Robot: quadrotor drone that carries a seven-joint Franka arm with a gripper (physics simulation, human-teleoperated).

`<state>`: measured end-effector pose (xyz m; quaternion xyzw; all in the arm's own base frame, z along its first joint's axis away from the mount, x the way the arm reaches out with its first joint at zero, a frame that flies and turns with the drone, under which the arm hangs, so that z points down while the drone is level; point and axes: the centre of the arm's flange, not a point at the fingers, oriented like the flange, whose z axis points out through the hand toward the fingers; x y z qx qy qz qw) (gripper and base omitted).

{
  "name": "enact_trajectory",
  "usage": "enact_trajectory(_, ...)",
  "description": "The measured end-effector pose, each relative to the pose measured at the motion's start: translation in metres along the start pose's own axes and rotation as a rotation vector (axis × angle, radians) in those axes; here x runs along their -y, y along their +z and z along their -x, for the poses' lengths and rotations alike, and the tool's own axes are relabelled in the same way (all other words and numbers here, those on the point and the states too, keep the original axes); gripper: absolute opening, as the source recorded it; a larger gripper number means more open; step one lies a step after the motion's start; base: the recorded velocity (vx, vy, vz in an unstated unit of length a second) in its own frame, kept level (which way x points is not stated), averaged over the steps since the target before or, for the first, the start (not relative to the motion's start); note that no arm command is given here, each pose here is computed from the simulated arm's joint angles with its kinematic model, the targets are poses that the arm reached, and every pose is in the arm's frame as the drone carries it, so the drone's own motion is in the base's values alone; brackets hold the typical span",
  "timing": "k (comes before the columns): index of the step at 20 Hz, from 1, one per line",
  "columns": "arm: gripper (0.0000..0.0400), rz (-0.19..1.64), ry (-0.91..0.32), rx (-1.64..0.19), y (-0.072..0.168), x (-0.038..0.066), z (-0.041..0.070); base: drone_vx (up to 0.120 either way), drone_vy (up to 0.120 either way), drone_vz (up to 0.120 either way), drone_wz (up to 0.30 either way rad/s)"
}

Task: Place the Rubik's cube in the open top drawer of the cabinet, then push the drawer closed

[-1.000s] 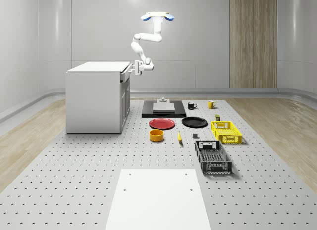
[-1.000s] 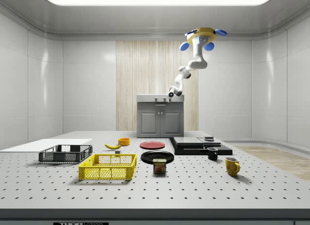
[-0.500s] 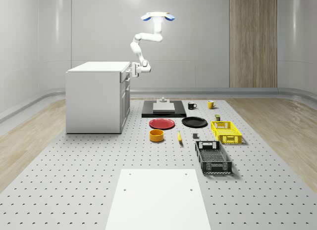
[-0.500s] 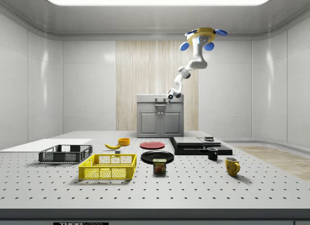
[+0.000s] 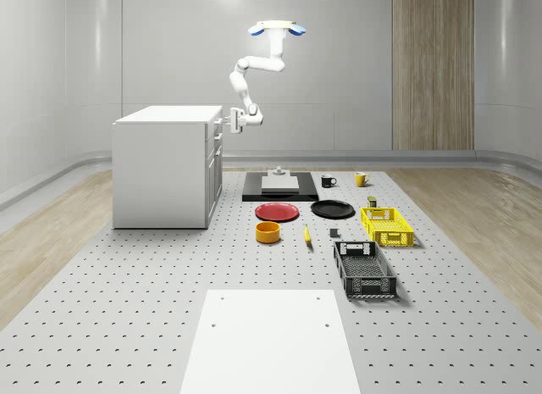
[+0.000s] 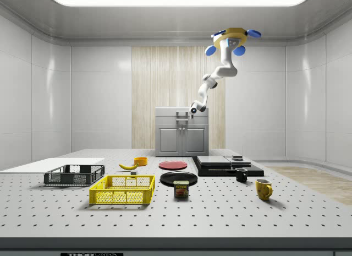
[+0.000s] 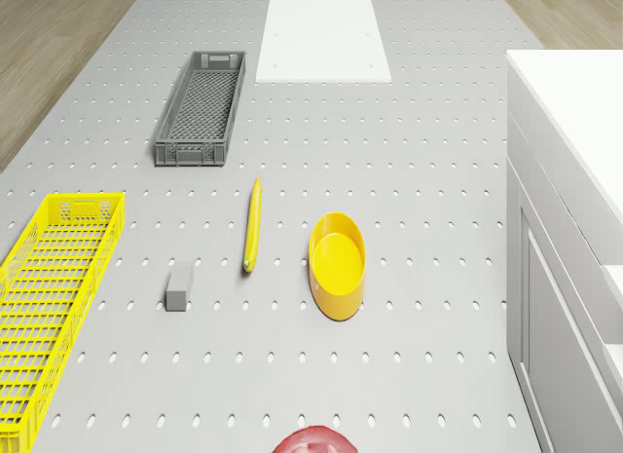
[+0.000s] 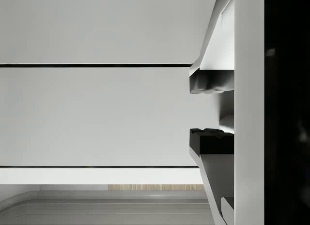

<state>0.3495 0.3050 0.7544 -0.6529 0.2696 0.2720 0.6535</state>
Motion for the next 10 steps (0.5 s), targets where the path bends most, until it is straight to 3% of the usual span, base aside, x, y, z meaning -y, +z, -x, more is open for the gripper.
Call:
enact_trajectory(2, 0.0105, 0.000, -0.001, 0.000, 0.0016, 0.0005, 0.0002, 0.000, 0.080, 0.000, 0.000)
enact_trajectory(10, 0.0105, 0.000, -0.002, 0.000, 0.0051, 0.0016, 0.0006, 0.000, 0.000, 0.000, 0.000)
